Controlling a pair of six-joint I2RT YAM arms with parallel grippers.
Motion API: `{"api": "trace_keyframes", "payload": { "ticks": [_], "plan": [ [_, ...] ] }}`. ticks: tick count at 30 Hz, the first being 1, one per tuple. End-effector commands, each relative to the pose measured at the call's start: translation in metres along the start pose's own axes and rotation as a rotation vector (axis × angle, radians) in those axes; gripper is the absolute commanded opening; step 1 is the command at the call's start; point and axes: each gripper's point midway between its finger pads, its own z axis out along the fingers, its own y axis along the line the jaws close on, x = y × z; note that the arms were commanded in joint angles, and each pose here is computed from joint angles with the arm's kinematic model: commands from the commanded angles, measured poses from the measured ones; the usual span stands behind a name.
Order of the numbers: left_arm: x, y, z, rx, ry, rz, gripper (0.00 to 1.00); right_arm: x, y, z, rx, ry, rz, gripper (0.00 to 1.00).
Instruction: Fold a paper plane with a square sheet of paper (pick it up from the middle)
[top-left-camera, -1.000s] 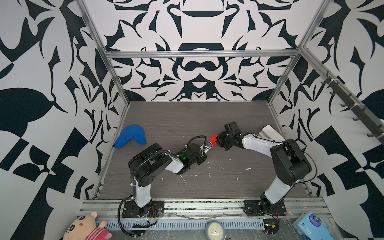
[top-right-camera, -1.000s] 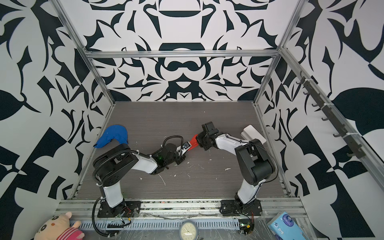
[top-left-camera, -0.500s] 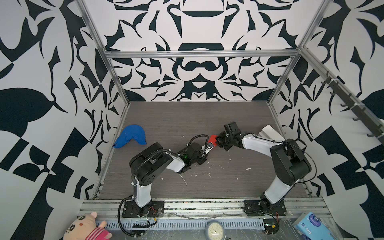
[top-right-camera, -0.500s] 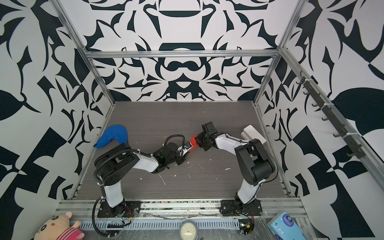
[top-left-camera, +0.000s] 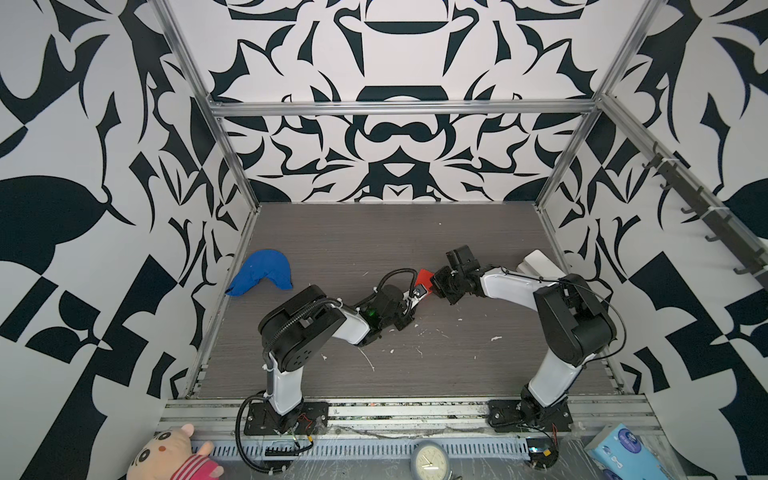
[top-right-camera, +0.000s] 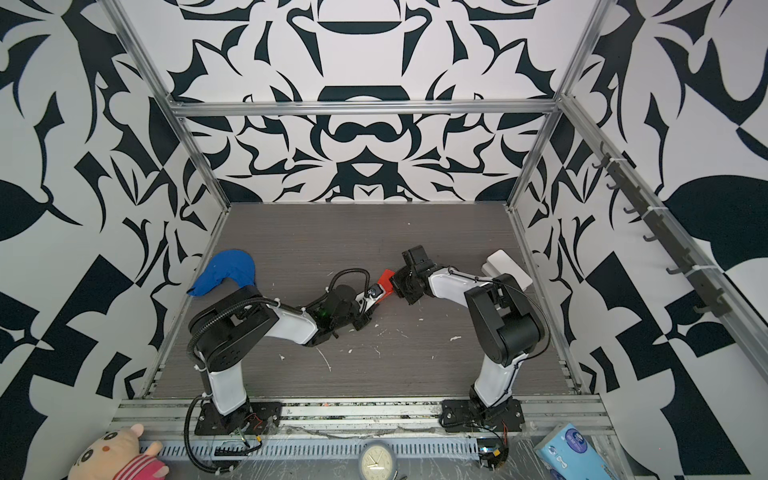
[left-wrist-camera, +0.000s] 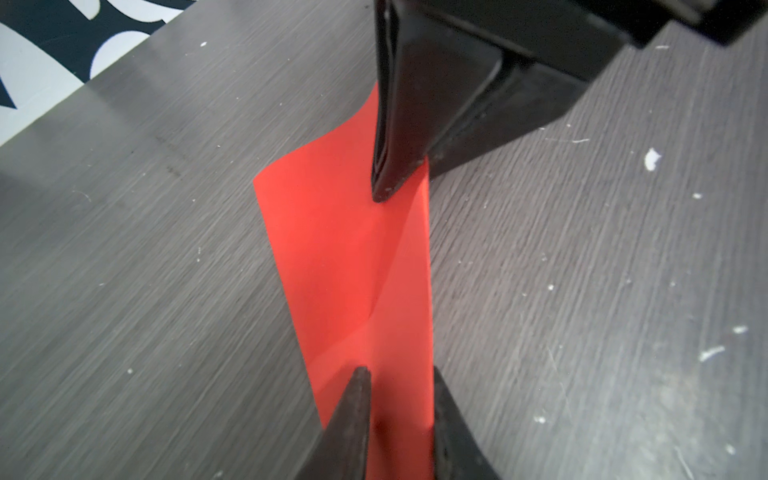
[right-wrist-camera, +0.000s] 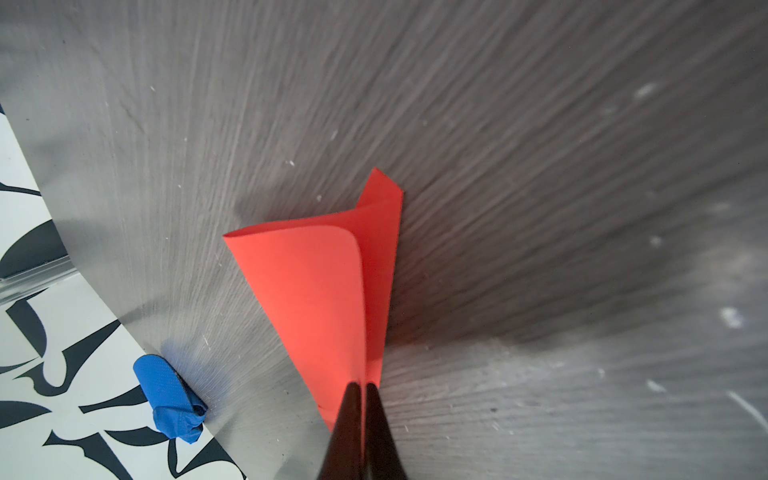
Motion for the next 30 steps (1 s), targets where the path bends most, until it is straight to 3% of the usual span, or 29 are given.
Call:
{"api": "trace_keyframes", "payload": {
  "ticks": [1, 5, 10, 15, 19, 23, 30],
  "plan": [
    [-0.007, 0.001, -0.001, 0.019, -0.014, -0.02, 0.21, 0.001, 0.012, -0.005, -0.021, 0.003, -0.025, 0.02],
    [-0.005, 0.001, 0.0, 0.052, 0.007, -0.072, 0.15, 0.002, 0.015, -0.007, -0.037, 0.004, -0.039, 0.11],
    [-0.004, 0.003, -0.005, 0.117, 0.053, -0.168, 0.12, -0.005, 0.028, -0.023, -0.087, -0.031, -0.118, 0.41],
    [-0.006, -0.002, -0.01, 0.211, 0.114, -0.275, 0.11, -0.02, 0.031, -0.045, -0.133, -0.077, -0.243, 0.56],
    [-0.007, -0.004, -0.01, 0.257, 0.149, -0.34, 0.12, -0.033, 0.032, -0.063, -0.203, -0.131, -0.376, 0.59],
    [-0.008, -0.005, -0.006, 0.276, 0.189, -0.395, 0.12, -0.042, 0.022, -0.076, -0.189, -0.203, -0.511, 0.59],
    [-0.011, -0.006, -0.002, 0.336, 0.222, -0.513, 0.11, -0.02, 0.026, -0.074, -0.287, -0.13, -0.692, 0.57]
  ]
}}
